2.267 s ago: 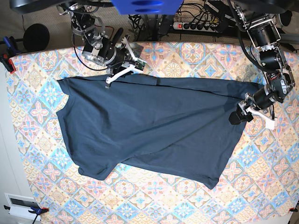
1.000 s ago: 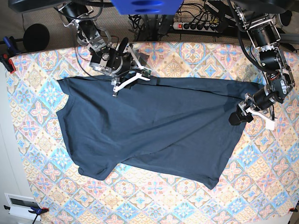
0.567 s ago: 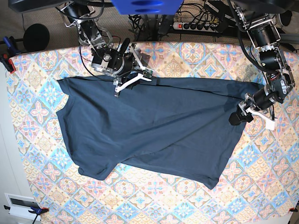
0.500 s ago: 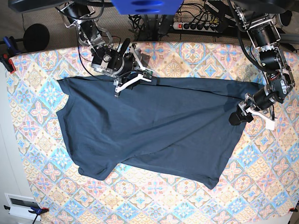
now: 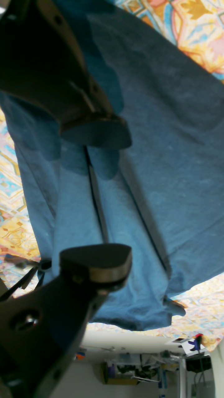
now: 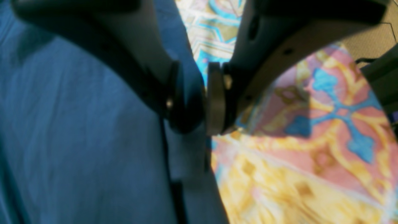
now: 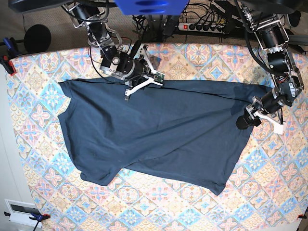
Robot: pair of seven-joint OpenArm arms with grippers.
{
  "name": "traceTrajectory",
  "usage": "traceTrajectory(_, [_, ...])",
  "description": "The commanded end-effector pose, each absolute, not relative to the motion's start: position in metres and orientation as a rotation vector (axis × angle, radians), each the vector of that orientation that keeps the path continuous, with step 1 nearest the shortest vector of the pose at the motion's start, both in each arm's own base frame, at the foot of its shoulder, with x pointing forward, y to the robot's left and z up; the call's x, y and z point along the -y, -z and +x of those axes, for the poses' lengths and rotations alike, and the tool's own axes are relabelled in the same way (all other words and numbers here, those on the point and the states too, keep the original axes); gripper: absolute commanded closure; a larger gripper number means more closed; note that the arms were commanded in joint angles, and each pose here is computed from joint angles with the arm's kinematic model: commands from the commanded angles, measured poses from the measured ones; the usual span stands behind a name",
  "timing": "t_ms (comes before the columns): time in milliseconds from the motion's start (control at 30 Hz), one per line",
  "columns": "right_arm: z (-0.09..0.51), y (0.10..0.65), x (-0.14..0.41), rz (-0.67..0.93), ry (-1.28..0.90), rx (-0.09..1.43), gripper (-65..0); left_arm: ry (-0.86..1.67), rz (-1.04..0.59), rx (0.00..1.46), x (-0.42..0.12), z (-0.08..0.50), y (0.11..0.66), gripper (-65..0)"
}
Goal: Layout the t-shirt on the table in an organized manner, then fold the t-shirt properly
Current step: 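Lower the right gripper onto the shirt's collar edge and grasp it, then regrasp the collar edge with the right gripper, adjusting its hold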
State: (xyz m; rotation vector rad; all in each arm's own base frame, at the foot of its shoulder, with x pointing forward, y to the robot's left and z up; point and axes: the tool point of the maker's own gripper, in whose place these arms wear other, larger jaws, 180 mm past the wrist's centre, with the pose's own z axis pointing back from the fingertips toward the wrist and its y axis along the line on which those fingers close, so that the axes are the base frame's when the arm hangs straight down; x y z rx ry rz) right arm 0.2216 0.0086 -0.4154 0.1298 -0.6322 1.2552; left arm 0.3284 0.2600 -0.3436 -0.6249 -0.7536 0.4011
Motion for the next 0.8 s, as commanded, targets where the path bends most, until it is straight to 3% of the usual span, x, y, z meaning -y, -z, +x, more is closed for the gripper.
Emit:
traceTrajectory(0, [0.231, 0.404, -0.010, 0.120, -1.252, 0.678, -9.9, -0.384, -0.629, 0.808, -0.265, 0.338, 0.326, -46.6])
traceTrajectory(267, [0.237, 0.403, -0.001, 0.102, -1.222, 0.680, -0.3, -0.387, -0.629, 0.804, -0.265, 0.336, 0.328, -46.6])
traceTrajectory(567, [0.245, 0.369, -0.006, 0.078, -1.228, 0.785, -0.2, -0.387, -0.629, 0.802, -0.265, 0.335, 0.329, -46.6])
traceTrajectory(767, [0.210, 0.392, 0.034, 0.057, -1.183, 0.674, -0.2, -0.387, -0.629, 0.802, -0.265, 0.335, 0.329, -46.6])
